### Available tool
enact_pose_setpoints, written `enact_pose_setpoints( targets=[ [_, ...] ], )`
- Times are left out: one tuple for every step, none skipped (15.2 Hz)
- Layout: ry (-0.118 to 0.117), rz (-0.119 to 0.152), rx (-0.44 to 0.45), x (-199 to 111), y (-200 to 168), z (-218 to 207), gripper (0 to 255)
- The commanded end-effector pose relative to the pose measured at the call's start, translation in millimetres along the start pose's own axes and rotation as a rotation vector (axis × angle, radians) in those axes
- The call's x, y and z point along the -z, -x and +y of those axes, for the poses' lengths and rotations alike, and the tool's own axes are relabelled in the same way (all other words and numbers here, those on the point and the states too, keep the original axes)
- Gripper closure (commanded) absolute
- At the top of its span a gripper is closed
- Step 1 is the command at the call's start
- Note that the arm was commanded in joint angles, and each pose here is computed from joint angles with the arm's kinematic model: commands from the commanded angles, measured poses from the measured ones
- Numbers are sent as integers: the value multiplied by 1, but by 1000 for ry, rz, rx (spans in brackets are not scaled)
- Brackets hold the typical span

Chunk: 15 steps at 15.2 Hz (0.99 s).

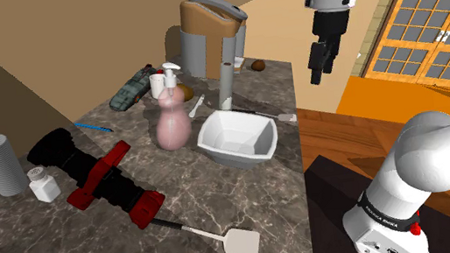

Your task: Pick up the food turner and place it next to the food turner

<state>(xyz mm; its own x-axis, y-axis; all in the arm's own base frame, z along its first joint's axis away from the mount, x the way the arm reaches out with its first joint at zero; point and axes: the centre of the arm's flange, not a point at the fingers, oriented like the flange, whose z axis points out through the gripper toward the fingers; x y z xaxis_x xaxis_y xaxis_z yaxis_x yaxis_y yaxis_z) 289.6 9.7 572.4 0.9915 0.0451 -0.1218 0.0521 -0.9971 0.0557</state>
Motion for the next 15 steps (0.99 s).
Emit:
enact_pose_setpoints(
  targets=[
    [0,0,0,0,0,0,0],
    [-1,7,15,-8,-6,8,0],
    [-3,13,29,-16,-12,16,0],
    [-4,20,44,-24,-18,24,0],
    [-6,26,58,-32,-24,32,0],
    [-7,33,73,-40,-31,40,0],
    [-9,39,87,-48,-37,48,0],
    [-10,46,102,-56,-44,55,0],
    [-11,52,116,-63,-51,63,0],
    [-13,59,131,-71,-58,70,0],
    [-14,65,145,-79,-65,78,0],
    [-16,72,160,-87,-73,85,0],
    [-17,78,174,-94,-80,92,0],
    [-19,85,189,-102,-88,99,0],
    [-20,92,203,-110,-96,105,0]
  ],
)
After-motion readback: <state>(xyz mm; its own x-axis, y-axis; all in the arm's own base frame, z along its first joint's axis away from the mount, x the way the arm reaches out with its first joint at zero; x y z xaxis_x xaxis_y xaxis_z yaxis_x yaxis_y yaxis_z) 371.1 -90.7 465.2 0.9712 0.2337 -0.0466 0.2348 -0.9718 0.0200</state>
